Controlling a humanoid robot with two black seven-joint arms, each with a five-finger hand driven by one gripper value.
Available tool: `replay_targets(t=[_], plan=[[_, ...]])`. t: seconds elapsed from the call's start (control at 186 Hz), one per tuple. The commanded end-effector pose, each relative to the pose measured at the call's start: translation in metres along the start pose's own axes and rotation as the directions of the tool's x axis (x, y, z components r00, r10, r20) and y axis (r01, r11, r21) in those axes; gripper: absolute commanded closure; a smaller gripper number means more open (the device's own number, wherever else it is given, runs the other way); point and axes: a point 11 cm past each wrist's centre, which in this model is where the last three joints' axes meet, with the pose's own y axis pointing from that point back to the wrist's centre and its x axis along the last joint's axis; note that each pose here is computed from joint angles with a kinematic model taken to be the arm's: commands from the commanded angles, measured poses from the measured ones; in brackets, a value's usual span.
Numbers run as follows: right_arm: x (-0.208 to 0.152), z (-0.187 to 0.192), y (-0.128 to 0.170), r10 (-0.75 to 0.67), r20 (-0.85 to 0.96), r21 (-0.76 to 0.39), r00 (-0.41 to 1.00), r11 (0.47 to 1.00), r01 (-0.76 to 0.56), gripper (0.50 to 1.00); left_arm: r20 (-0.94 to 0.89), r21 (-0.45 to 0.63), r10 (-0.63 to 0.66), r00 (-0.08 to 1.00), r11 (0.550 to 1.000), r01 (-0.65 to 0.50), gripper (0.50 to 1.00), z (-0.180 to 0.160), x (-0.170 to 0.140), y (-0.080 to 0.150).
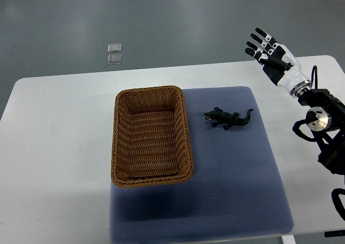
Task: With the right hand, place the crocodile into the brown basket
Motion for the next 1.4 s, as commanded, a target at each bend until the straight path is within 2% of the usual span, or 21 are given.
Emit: replay_targets(t=[0.0,1.392], plan=[[0.000,-0.001,0.000,-0.002,0.000,0.002,1.000,1.000,0.002,0.572,0.000,0.000,0.000,1.000,1.000,0.000,0.500,0.000,0.000,0.000],[-0.001,-0.010,0.000,-0.038,-0.026,0.003,0.999,0.999,0.038,0.572,0.000,0.000,0.000,1.000,1.000,0.000,0.500,0.000,0.000,0.000]])
